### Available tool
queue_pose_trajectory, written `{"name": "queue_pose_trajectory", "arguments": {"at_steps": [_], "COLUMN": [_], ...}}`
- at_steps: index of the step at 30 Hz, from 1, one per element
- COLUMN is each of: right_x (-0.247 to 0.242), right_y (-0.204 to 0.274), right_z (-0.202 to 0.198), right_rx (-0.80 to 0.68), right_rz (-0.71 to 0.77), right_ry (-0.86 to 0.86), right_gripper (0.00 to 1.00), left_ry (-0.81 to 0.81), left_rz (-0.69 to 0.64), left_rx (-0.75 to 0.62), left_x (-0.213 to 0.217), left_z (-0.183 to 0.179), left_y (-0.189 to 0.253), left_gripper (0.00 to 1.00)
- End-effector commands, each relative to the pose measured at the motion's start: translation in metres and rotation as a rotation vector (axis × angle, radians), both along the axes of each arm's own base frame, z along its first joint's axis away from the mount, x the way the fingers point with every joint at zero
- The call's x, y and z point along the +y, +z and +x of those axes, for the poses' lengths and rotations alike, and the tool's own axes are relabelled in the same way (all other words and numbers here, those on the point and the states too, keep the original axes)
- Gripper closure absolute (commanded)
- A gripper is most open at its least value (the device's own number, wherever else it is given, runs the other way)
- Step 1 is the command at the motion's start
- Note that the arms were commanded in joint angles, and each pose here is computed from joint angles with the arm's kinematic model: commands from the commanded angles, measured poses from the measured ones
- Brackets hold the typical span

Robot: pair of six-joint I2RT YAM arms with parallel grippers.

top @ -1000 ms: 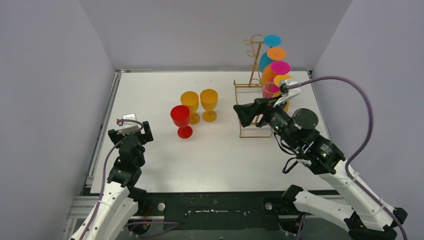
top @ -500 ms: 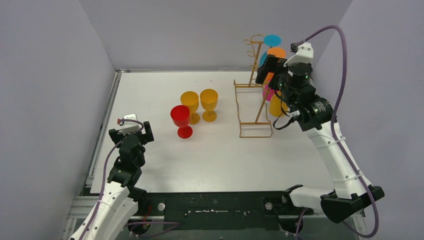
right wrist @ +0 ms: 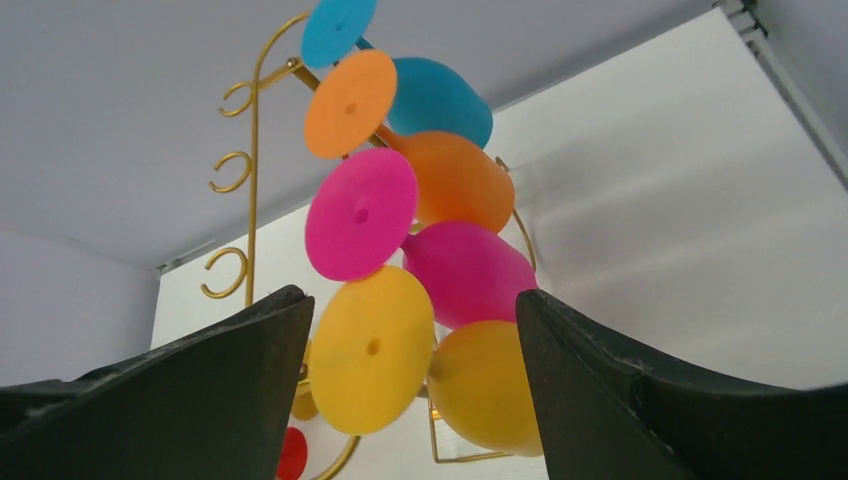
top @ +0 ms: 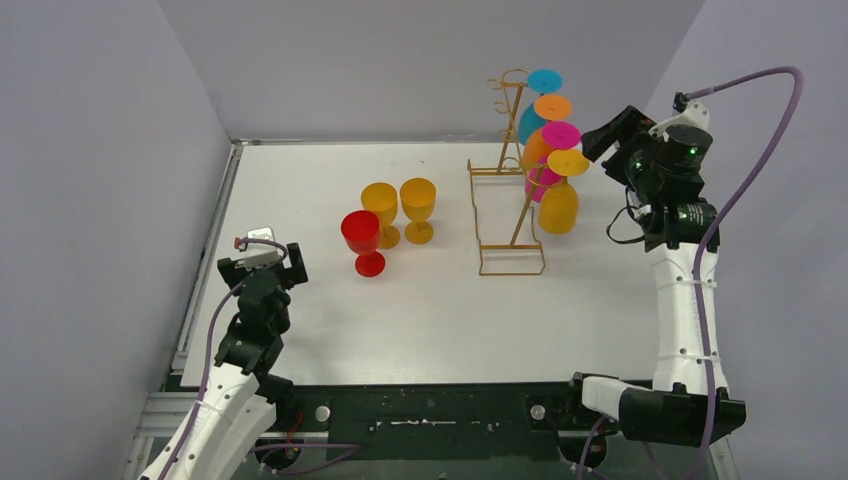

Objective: Take the wine glass off the wine glass rack
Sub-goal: Pick up the wine glass from the wine rack.

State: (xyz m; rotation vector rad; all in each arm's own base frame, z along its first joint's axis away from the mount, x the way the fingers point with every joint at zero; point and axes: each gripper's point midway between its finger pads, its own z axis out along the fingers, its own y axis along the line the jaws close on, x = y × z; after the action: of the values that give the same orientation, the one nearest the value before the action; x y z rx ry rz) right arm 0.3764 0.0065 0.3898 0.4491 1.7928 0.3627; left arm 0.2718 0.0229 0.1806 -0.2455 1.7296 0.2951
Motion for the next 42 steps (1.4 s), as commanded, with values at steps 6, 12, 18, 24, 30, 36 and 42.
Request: {"name": "queue_pose_trajectory", "arguments": {"at_steps": [6, 12, 18, 24, 30, 36, 42], "right_x": [0.011, 0.017, 0.02, 0.018, 0.017, 0.012, 0.01], "right_y": [-0.013, -0.017, -0.024, -0.031, -0.031, -0.032, -0.031], "right_z": [-0.007, -0.006, -0.007, -0.007, -0.007, -0.005, -0.003], "right_rx": [-0.036, -0.037, -0.024, -0.008, -0.006, -0.001, -0.004], "right_rz": [0.307, 0.36, 0.37, 0.362, 0.358, 0.358, 0.373], "right_ry": [0.224, 0.279, 0.299, 0.285, 0.274, 0.239, 0.225], "right_gripper": [0.38, 0.41, 0.5, 0.61, 0.62, 0.69, 0.77], "left_ry": [-0.024, -0.019, -0.024, -0.028, -0.03, -0.032, -0.035], "left_rz": [-0.006, -0.005, -0.005, -0.006, -0.006, -0.006, -0.007], "left_rx": [-0.048, -0.049, -0.048, -0.048, -0.048, -0.046, -0.046], "left_x": [-0.005, -0.004, -0.005, -0.006, -0.006, -0.006, -0.007], "left_z": [0.004, 0.003, 0.004, 0.004, 0.004, 0.004, 0.004], "left_y": [0.013, 0.013, 0.013, 0.013, 0.013, 0.012, 0.012], "left_gripper": [0.03, 0.03, 0.03, 0.03, 0.03, 0.03, 0.03]}}
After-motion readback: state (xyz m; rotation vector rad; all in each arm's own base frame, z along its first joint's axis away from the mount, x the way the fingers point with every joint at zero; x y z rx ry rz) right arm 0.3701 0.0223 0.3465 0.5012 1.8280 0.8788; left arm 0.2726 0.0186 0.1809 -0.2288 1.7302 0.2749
